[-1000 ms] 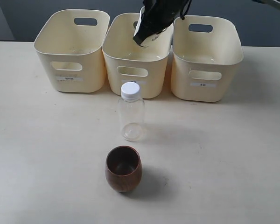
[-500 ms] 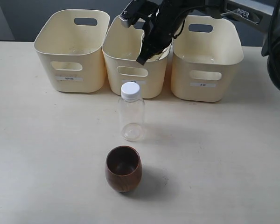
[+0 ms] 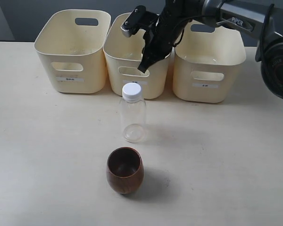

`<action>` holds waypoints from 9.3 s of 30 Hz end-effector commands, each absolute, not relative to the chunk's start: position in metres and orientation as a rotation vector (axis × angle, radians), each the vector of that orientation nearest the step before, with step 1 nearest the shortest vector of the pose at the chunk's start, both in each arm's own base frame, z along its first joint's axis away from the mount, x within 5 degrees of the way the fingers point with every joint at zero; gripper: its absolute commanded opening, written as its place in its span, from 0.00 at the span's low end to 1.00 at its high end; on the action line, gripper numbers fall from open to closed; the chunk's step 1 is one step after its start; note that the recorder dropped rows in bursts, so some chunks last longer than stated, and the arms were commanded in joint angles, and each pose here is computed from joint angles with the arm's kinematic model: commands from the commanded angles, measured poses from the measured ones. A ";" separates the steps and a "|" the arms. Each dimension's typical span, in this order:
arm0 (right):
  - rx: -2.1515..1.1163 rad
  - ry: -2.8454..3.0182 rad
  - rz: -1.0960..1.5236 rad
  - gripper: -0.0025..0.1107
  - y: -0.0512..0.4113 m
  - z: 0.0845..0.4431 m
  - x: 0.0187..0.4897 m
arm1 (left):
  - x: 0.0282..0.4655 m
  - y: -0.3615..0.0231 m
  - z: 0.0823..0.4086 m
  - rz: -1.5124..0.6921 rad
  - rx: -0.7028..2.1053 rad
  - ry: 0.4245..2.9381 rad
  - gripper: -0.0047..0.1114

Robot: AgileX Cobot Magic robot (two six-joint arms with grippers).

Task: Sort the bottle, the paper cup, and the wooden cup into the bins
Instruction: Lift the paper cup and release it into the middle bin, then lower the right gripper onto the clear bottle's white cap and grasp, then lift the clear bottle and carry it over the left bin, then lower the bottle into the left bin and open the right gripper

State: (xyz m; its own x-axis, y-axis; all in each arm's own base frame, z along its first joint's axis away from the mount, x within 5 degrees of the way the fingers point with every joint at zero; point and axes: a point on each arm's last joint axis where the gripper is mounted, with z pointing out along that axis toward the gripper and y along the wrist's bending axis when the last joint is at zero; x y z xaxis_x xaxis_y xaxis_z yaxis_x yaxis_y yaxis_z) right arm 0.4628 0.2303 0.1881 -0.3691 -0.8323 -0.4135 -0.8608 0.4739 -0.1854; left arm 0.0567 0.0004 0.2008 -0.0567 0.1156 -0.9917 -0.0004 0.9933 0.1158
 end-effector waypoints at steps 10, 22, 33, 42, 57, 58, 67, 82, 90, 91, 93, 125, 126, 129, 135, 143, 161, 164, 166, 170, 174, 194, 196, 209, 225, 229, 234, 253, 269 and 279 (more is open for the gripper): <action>-1.346 2.203 0.099 0.34 0.233 0.203 0.466 | 0.056 0.000 0.201 0.094 0.087 1.617 0.04; -1.399 2.222 0.228 0.35 0.216 0.313 0.410 | 0.056 0.000 0.201 0.094 0.087 1.617 0.04; -1.345 2.261 0.445 0.63 0.255 0.336 0.368 | 0.056 0.000 0.201 0.094 0.087 1.617 0.04; -1.463 2.405 0.274 0.62 0.260 0.289 0.354 | 0.056 0.000 0.201 0.094 0.087 1.617 0.04; -1.432 2.445 0.437 0.62 0.267 0.282 0.347 | 0.056 0.000 0.201 0.094 0.087 1.617 0.04; -1.432 2.445 0.437 0.62 0.267 0.282 0.347 | 0.056 0.000 0.201 0.094 0.087 1.617 0.04; -1.412 2.498 0.434 0.62 0.266 0.274 0.345 | 0.056 0.000 0.201 0.094 0.087 1.617 0.04; -1.415 2.515 0.444 0.62 0.266 0.268 0.344 | 0.056 0.000 0.201 0.094 0.087 1.617 0.04; -1.414 2.515 0.446 0.62 0.266 0.268 0.344 | 0.056 0.000 0.201 0.094 0.087 1.617 0.04; -1.413 2.518 0.452 0.62 0.266 0.268 0.344 | 0.056 0.000 0.201 0.094 0.087 1.617 0.04; -1.422 2.526 0.455 0.62 0.267 0.265 0.342 | 0.056 0.000 0.201 0.094 0.087 1.617 0.04; -1.468 2.575 0.408 0.62 0.269 0.242 0.343 | 0.056 0.000 0.201 0.094 0.087 1.617 0.04; -1.468 2.575 0.408 0.62 0.269 0.242 0.343 | 0.056 0.000 0.201 0.094 0.087 1.617 0.04; -1.468 2.575 0.408 0.56 0.269 0.242 0.343 | 0.056 0.000 0.201 0.094 0.087 1.617 0.04; -1.472 2.573 0.408 0.14 0.269 0.242 0.343 | 0.056 0.000 0.201 0.094 0.087 1.617 0.04; -1.520 2.528 0.470 0.02 0.275 0.244 0.338 | 0.056 0.000 0.201 0.094 0.087 1.617 0.04; -1.544 2.428 0.438 0.02 0.283 0.267 0.325 | 0.056 0.000 0.201 0.094 0.087 1.617 0.04; -1.541 2.408 0.433 0.02 0.282 0.273 0.324 | 0.056 0.000 0.201 0.094 0.087 1.617 0.04; -1.541 2.400 0.433 0.02 0.281 0.275 0.324 | 0.056 0.000 0.201 0.094 0.087 1.617 0.04; -1.541 2.397 0.436 0.02 0.281 0.278 0.322 | 0.056 0.000 0.201 0.094 0.087 1.617 0.04; -1.534 2.386 0.439 0.02 0.280 0.282 0.322 | 0.056 0.000 0.201 0.094 0.087 1.617 0.04; -1.502 2.120 0.433 0.01 0.290 0.347 0.285 | 0.056 0.000 0.201 0.094 0.087 1.617 0.04; -1.493 2.080 0.428 0.01 0.293 0.352 0.282 | 0.056 0.000 0.201 0.094 0.087 1.617 0.04; -1.297 1.760 0.361 0.01 0.321 0.382 0.278 | 0.056 0.000 0.201 0.094 0.087 1.617 0.04; -1.124 1.620 0.247 0.01 0.354 0.328 0.331 | 0.056 0.000 0.201 0.094 0.087 1.617 0.04; -1.060 1.705 0.243 0.01 0.346 0.302 0.356 | 0.056 0.000 0.201 0.094 0.087 1.617 0.04; -1.049 1.736 0.226 0.01 0.343 0.279 0.372 | 0.056 0.000 0.201 0.094 0.087 1.617 0.04; -1.042 1.800 0.197 0.01 0.340 0.217 0.401 | 0.056 0.000 0.201 0.094 0.087 1.617 0.04; -1.043 1.812 0.194 0.05 0.340 0.200 0.407 | 0.056 0.000 0.201 0.094 0.087 1.617 0.04; -1.042 1.813 0.195 0.32 0.340 0.200 0.407 | 0.056 0.000 0.201 0.094 0.087 1.617 0.04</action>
State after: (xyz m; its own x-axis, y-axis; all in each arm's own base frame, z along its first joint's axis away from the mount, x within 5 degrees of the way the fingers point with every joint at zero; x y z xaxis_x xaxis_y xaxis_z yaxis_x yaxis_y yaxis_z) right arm 0.4057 0.3424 0.2016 -0.1256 -0.5553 -0.8221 -0.7252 0.6169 -0.3059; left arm 0.0567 0.0004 0.2008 -0.0567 0.1156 -0.9917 -0.0004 0.9933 0.1158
